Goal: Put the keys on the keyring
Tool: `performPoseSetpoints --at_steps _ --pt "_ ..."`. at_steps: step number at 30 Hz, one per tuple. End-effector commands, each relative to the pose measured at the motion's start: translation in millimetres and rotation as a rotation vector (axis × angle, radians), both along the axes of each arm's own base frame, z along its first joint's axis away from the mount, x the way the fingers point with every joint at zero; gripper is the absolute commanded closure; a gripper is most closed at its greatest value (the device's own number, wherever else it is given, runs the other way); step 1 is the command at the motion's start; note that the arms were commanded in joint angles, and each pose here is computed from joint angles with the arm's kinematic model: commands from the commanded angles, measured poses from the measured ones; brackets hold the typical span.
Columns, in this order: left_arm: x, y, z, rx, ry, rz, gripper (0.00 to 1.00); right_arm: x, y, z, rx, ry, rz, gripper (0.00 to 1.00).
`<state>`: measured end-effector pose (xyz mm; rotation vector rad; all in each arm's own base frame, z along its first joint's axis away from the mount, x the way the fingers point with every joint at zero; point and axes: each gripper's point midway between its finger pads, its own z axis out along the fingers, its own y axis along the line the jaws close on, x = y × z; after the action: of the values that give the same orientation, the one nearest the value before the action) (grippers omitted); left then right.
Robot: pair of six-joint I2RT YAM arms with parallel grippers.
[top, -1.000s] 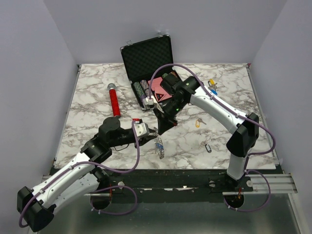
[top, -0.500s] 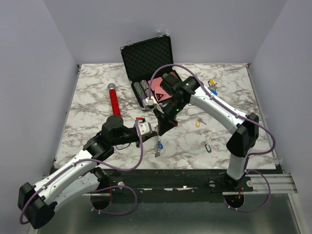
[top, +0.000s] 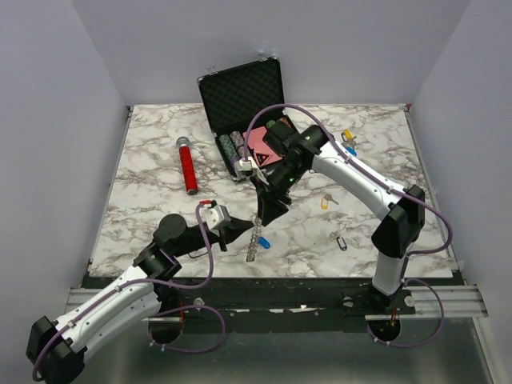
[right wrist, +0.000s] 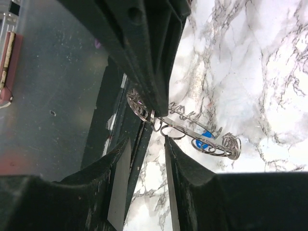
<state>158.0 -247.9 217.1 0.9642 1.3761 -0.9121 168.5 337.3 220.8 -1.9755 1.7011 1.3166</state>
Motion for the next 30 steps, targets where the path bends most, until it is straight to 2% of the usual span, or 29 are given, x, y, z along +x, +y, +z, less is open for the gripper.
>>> performPoseSetpoints --at_steps 1,5,15,20,30 --pt "0 6 44 -0.335 0.047 0.058 1.0 -12 0 25 0.092 0.028 0.031 0.57" --pt "-3 12 54 -0.47 0.052 0.063 1.0 -15 6 30 0.17 0.023 0.059 0.57" --pt "-6 14 57 -0.515 0.053 0.049 1.0 -10 13 33 0.223 -0.014 0.044 0.55" --pt "-7 15 56 -0.526 0.059 0.047 1.0 -14 14 50 0.276 -0.021 0.069 0.55" --pt "-2 16 56 -0.53 0.071 0.076 1.0 -23 15 55 0.306 0.044 0.083 0.65"
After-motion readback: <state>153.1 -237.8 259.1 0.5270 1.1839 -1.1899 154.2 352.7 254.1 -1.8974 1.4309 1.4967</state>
